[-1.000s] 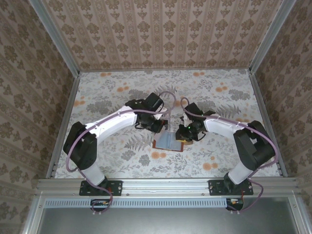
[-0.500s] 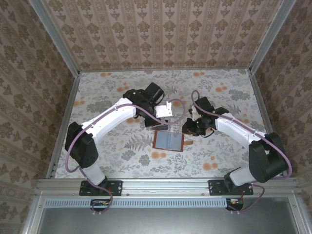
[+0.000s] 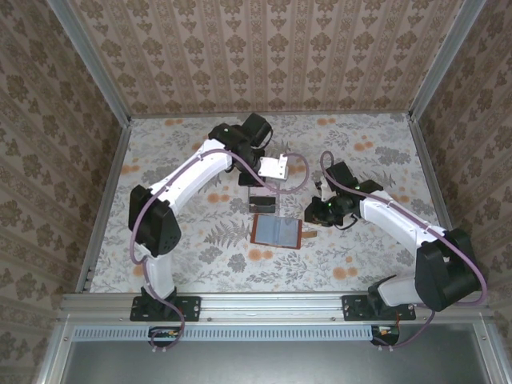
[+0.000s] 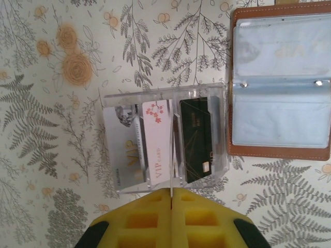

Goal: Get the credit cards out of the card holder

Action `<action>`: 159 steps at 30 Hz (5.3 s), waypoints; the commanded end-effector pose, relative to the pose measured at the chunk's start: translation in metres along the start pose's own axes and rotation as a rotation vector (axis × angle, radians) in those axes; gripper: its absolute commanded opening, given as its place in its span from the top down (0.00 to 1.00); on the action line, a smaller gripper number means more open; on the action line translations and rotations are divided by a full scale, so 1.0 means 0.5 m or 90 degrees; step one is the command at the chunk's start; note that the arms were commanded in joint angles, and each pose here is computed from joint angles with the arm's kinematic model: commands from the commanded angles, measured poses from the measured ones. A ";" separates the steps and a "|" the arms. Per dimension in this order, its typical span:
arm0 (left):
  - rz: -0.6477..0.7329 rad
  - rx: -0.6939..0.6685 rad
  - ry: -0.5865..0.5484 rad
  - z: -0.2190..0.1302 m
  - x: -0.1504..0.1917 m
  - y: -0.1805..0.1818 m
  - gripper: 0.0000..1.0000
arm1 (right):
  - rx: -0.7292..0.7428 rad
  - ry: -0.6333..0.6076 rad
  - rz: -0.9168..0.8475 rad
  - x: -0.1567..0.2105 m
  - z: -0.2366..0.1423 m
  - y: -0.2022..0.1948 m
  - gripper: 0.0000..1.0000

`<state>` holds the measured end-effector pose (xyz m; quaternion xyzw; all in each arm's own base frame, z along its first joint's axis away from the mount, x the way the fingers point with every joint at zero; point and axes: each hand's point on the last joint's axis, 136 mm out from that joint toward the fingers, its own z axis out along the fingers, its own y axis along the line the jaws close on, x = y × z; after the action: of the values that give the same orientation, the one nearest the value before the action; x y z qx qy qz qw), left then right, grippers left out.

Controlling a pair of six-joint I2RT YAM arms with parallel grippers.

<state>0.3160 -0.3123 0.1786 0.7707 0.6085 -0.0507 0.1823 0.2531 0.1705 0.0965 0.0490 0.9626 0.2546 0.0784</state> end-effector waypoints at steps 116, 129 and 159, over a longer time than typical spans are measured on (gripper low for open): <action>-0.990 0.244 -0.073 0.318 -0.158 -0.242 0.75 | 0.072 0.113 0.050 0.048 0.168 -0.122 0.85; -0.970 0.148 0.075 0.340 -0.067 -0.281 0.73 | 0.073 0.113 0.047 0.048 0.167 -0.121 0.84; -0.904 -0.036 0.152 0.231 -0.008 -0.243 0.70 | 0.061 0.102 0.040 0.039 0.148 -0.103 0.84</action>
<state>0.2167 -0.3419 0.0280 0.1759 0.9805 -0.0725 0.0486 0.2569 0.1720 0.0115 0.0663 0.9690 0.2377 0.0091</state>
